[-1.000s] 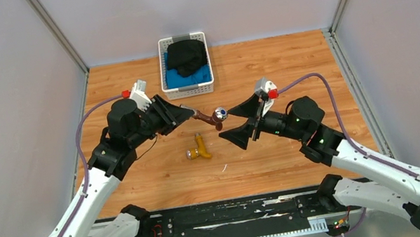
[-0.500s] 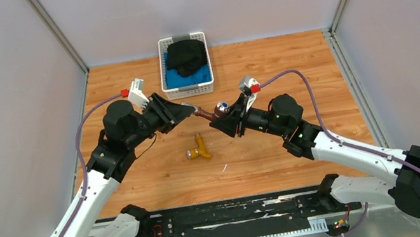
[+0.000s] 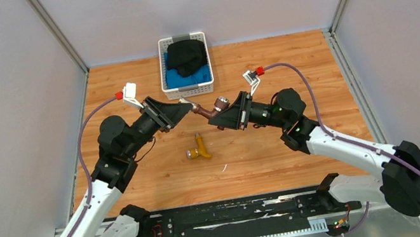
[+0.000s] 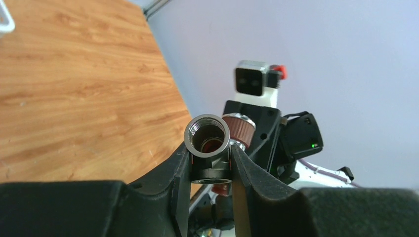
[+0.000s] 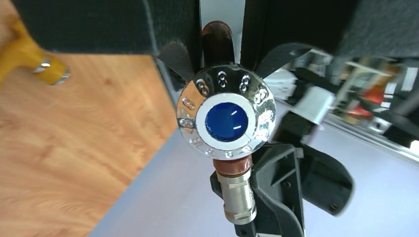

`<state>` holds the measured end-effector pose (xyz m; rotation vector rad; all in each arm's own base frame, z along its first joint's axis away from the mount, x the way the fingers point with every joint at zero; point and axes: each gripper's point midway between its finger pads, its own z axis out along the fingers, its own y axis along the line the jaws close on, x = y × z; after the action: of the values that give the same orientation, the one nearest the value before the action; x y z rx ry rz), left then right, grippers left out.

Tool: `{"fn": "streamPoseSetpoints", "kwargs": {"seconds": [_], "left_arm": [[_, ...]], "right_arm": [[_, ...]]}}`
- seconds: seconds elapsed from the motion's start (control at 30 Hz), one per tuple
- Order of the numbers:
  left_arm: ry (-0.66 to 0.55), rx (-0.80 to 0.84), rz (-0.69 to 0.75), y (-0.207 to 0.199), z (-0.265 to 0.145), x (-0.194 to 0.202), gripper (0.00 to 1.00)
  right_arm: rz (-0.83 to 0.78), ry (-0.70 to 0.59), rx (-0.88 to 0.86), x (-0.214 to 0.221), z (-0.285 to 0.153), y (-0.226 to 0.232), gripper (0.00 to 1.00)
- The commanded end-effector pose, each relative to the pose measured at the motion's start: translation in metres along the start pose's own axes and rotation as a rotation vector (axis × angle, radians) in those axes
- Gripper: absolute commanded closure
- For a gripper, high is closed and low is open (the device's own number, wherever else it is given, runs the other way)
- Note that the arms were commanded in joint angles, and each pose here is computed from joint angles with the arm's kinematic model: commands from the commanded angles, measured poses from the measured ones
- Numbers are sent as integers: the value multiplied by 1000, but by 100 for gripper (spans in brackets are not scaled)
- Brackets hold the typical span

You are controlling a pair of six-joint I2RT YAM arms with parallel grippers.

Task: Install the water faucets
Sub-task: Screw the water faucet onto the adaptor.

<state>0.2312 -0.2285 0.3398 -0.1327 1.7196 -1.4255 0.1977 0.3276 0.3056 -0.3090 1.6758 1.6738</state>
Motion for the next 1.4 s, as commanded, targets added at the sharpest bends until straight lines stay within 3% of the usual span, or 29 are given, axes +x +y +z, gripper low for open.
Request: {"fn": "streamPoseSetpoints", "kwargs": {"seconds": [0.0, 0.17, 0.2, 0.3, 0.33, 0.43, 0.63, 0.7, 0.8, 0.93, 1.03, 1.23, 1.37], "left_arm": [[27, 199, 190, -27, -7, 10, 100], [21, 220, 317, -19, -13, 16, 100], [27, 169, 306, -9, -11, 16, 100], [71, 72, 261, 7, -6, 16, 100], [59, 62, 246, 6, -6, 12, 100], [7, 42, 212, -1, -9, 0, 100], [-29, -54, 93, -8, -13, -19, 100], [-35, -73, 39, -10, -13, -22, 100], [-21, -105, -45, -9, -11, -21, 100], [18, -184, -107, 2, -9, -15, 100], [24, -214, -129, 6, -8, -14, 100], [18, -217, -127, 4, -10, -16, 100], [17, -216, -113, 2, -12, -17, 100]], "right_arm": [[429, -2, -199, -19, 0, 42, 100], [772, 41, -462, -36, -8, 63, 98], [768, 86, -465, -33, -6, 64, 91], [590, 126, -468, -26, -10, 69, 53], [558, 135, -445, -22, -12, 64, 43], [519, 154, -284, -3, -22, 30, 28], [311, 197, 126, 34, -62, -29, 21], [132, 175, 321, 28, -82, -44, 15], [-295, 61, 447, -5, -104, -39, 15], [-870, -146, 354, -29, -104, 7, 15], [-1177, -93, 338, -25, -89, 17, 15], [-1613, -113, 342, -11, -53, 28, 12], [-1724, -168, 427, -15, -38, 22, 11]]}}
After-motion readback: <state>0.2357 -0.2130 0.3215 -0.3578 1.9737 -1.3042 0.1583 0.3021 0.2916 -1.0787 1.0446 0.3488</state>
